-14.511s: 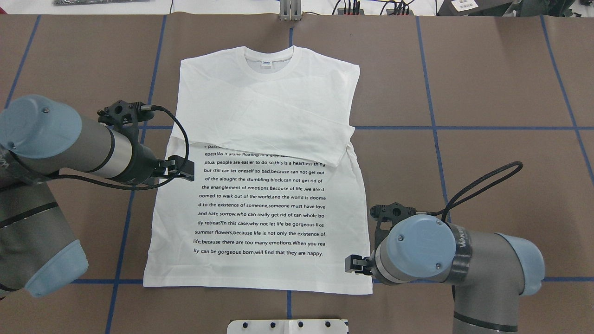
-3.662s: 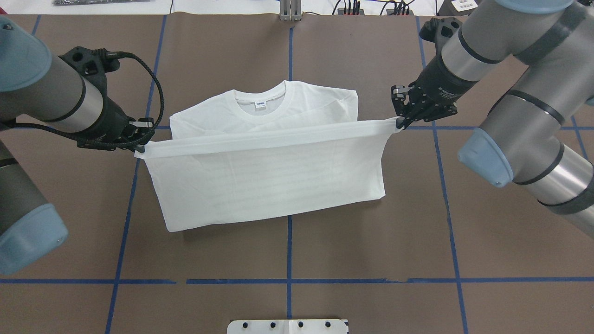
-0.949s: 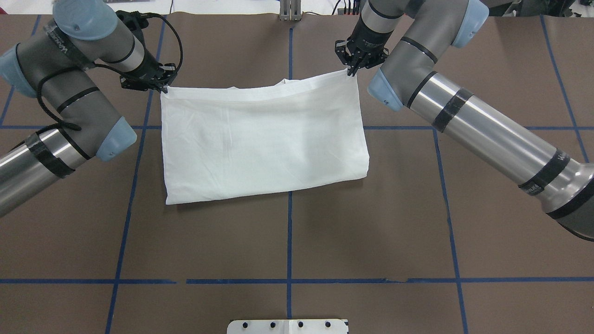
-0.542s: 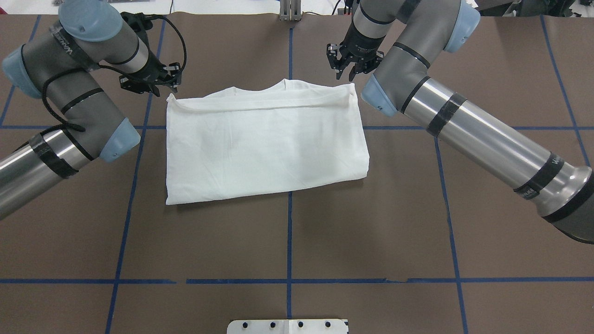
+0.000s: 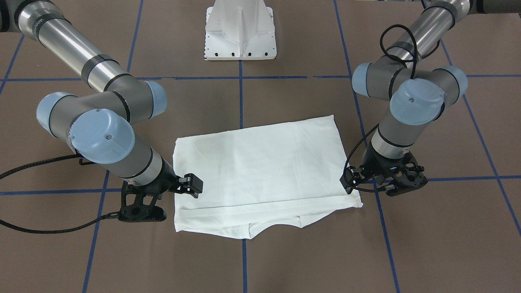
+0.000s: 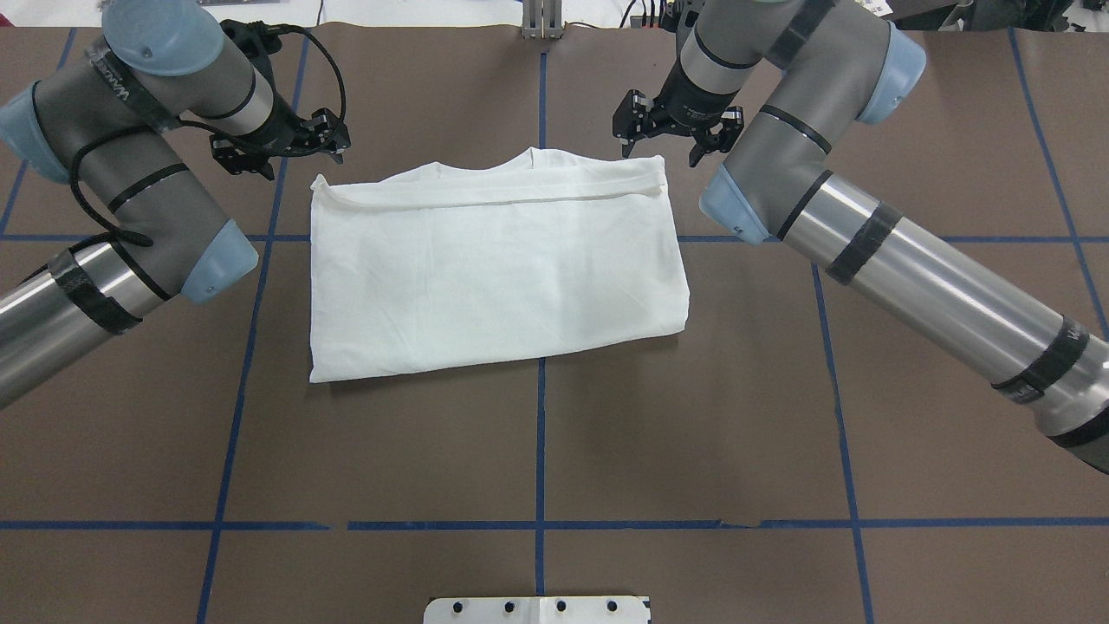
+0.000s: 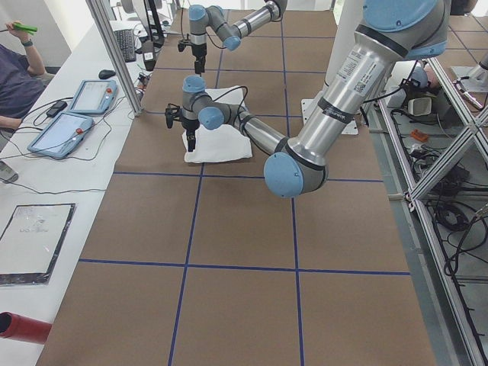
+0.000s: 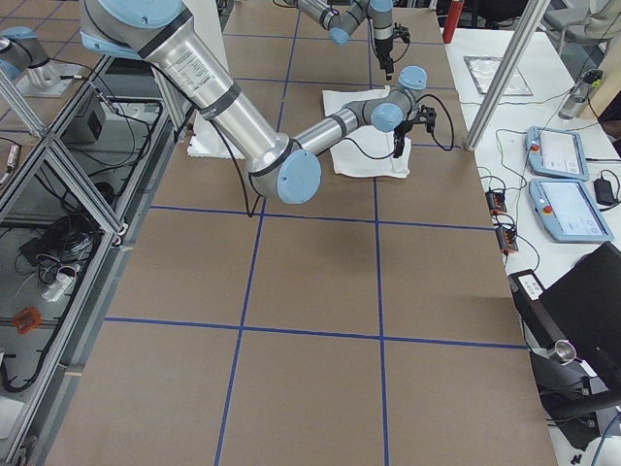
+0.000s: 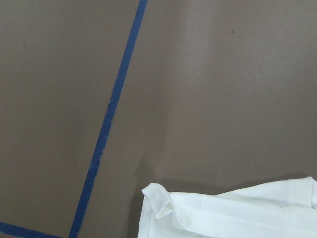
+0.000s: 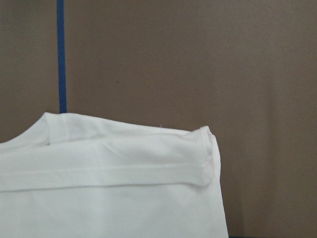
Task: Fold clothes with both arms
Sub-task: 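Move the right gripper to the folded shirt's side edge and grasp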
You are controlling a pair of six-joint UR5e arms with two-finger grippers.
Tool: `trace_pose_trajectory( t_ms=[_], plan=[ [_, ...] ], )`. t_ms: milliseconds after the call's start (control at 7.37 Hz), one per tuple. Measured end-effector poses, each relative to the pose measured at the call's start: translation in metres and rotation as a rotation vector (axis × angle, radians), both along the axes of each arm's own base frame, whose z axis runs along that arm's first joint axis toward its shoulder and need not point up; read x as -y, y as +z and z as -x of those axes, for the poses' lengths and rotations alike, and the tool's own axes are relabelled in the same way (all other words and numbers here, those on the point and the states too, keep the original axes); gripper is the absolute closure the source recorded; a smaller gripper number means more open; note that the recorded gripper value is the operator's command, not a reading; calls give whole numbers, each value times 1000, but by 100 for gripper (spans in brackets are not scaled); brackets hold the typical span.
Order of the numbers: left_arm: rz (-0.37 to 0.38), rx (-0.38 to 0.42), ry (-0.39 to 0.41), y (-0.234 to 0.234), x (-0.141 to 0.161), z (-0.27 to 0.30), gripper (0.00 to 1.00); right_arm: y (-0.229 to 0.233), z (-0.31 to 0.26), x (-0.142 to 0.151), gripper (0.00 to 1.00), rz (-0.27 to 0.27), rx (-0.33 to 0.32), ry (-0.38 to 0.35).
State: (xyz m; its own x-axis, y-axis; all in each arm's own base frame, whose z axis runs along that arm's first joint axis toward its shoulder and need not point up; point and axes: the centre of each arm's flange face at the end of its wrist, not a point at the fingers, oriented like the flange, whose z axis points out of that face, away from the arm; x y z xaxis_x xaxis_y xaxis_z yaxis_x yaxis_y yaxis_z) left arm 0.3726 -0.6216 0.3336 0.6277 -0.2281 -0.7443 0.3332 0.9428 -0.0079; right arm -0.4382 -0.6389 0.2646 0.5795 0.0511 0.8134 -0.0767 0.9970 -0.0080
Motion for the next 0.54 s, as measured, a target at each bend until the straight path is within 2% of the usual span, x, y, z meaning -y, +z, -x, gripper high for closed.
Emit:
trace_pose_trajectory(
  t_ms=[407, 542],
  plan=[
    [-22, -20, -5, -15, -7, 8, 1, 38, 5, -94, 0, 22, 0, -1],
    [-27, -27, -9, -19, -10, 10, 1, 50, 6, -117, 0, 28, -7, -10]
  ],
)
